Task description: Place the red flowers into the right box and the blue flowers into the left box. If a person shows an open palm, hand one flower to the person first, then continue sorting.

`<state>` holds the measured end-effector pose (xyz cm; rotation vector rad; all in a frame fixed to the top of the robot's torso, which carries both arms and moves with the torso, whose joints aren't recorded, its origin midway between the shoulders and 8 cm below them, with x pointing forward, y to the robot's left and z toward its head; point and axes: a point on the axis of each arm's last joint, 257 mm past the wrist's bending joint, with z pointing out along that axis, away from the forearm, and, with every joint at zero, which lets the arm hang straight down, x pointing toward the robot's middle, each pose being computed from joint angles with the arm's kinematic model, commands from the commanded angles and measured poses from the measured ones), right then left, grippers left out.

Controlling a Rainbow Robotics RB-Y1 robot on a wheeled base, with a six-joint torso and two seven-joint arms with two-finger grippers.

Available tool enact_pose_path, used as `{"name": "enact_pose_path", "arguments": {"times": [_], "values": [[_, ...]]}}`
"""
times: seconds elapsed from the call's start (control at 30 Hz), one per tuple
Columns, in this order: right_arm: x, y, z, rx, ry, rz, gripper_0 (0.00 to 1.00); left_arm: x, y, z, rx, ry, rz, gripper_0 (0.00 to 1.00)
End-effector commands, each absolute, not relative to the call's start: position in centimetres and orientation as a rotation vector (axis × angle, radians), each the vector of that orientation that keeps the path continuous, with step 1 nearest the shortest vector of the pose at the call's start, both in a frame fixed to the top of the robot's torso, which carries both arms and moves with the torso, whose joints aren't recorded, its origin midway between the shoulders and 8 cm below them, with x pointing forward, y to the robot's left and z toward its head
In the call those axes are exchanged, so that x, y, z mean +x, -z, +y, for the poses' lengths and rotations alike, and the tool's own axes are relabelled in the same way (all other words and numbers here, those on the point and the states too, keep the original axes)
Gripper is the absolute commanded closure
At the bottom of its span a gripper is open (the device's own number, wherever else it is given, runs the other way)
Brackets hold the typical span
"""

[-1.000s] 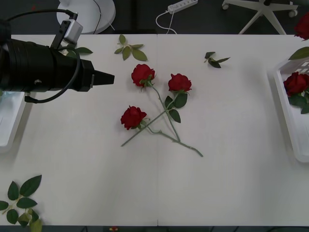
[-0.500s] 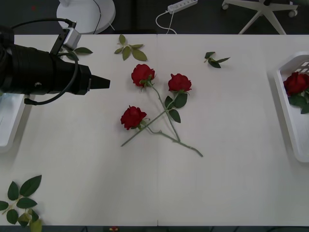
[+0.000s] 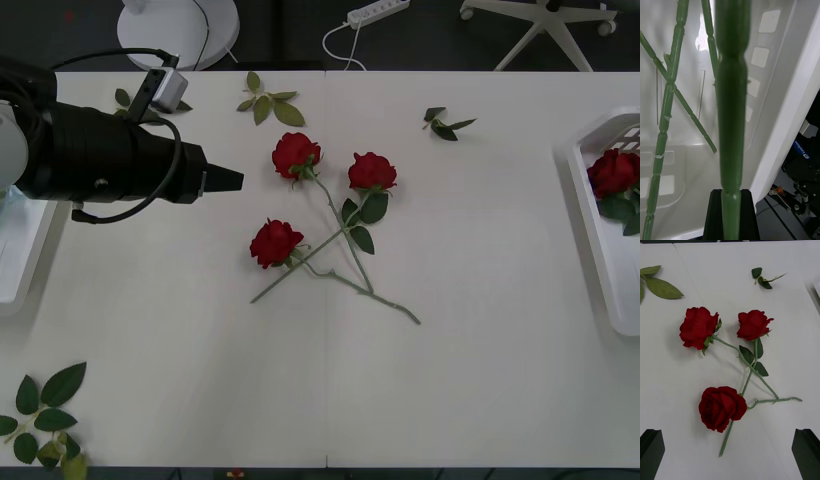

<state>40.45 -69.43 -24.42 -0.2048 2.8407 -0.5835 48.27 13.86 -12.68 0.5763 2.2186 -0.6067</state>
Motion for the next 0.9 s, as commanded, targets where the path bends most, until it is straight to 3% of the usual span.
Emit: {"name": "enact_pose_path", "arguments": {"times": [0.03, 0.2, 0.3, 0.37, 0.47, 0.9], "values": [[39.9, 25.3, -70.0, -0.215, 0.608, 2.849, 1.0, 49.6, 12.9, 13.0, 0.595, 0.603, 2.22, 0.0], [40.2, 25.6, -69.9, -0.221, 0.618, 2.845, 0.98, 52.3, 13.0, 10.6, 0.527, 0.687, 2.235, 0.0], [40.3, 25.5, -69.8, -0.209, 0.61, 2.839, 0.77, 53.7, 13.4, 9.4, 0.493, 0.708, 2.238, 0.0], [40.6, 25.1, -69.8, -0.188, 0.599, 2.827, 0.57, 54.4, 13.8, 9.1, 0.475, 0.706, 2.242, 0.0], [40.7, 24.2, -70.3, -0.16, 0.6, 2.811, 0.41, 54.7, 14.3, 8.6, 0.476, 0.695, 2.244, 0.0], [40.6, 18.2, -68.4, -0.101, 0.448, 2.813, 0.12, 50.8, 14.8, 3.6, 0.373, 0.899, 2.361, 0.0]]}}
